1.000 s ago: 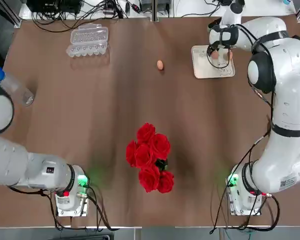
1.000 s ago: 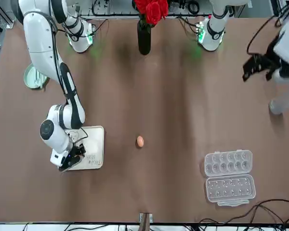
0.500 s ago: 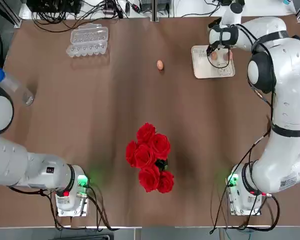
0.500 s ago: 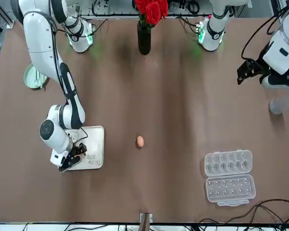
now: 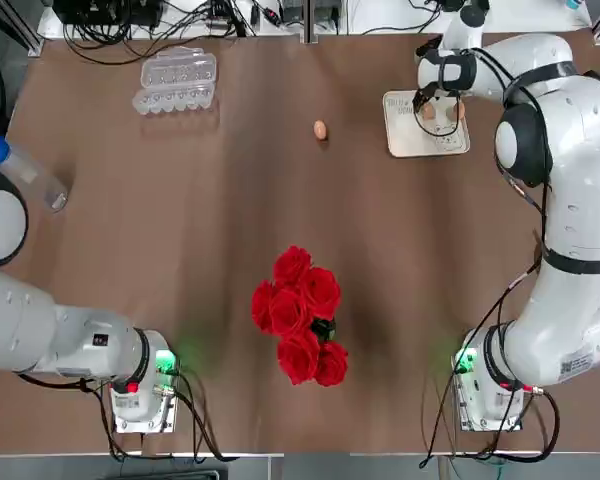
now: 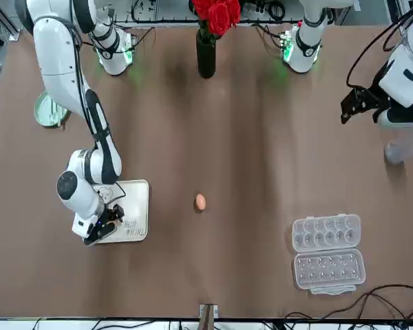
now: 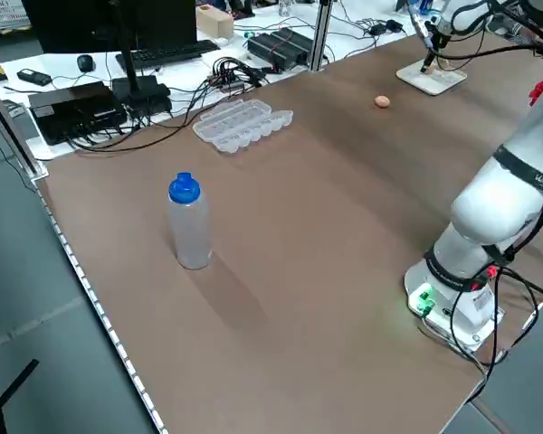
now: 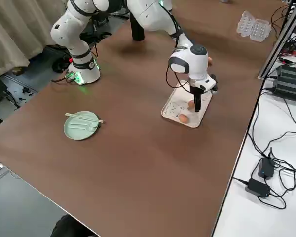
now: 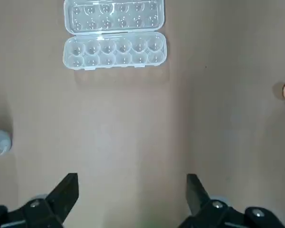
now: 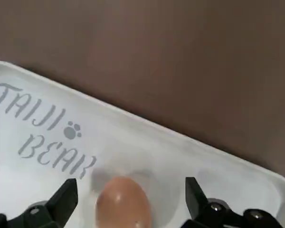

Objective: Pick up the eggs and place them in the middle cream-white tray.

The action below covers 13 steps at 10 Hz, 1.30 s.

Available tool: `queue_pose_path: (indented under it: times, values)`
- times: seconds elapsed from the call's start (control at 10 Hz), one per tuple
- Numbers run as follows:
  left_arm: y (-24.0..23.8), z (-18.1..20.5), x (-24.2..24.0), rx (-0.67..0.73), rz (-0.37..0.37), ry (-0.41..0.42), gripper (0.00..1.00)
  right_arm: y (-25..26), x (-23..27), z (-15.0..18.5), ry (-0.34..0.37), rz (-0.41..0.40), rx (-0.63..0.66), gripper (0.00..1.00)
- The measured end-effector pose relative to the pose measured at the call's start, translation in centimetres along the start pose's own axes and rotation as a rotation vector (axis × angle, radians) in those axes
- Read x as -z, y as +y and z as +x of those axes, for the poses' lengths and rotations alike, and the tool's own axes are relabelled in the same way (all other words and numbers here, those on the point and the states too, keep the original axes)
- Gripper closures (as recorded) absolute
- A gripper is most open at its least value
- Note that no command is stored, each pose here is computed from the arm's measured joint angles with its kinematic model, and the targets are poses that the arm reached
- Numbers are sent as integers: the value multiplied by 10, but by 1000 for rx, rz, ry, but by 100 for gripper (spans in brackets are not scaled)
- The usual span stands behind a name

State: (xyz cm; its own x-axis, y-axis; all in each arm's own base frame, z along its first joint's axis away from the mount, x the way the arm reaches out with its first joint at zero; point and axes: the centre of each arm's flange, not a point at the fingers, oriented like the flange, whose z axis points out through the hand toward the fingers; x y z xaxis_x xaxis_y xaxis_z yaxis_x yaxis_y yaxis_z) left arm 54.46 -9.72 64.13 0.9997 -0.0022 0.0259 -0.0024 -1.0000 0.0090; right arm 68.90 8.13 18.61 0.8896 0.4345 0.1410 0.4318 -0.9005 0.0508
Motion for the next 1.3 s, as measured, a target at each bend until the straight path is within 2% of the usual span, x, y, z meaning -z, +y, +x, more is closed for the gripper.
queue_pose_path:
  times: [0.3, 0.6, 1.0, 1.1, 1.3]
  values:
    - [19, -3, 6, -31, -4, 14, 0, -8, 0, 3, -16, 18, 9, 0]
    - [13, -2, 9, -21, -4, 20, 0, -11, 22, 17, -58, 57, 20, 0]
    - [12, -2, 11, -18, -5, 25, 0, -21, 35, 28, -70, 76, 16, 0]
    - [11, -2, 12, -16, -5, 25, 0, -38, 36, 33, -82, 85, 2, 0]
    - [8, -1, 12, -11, -5, 26, 0, -110, 38, 49, -93, 102, -11, 0]
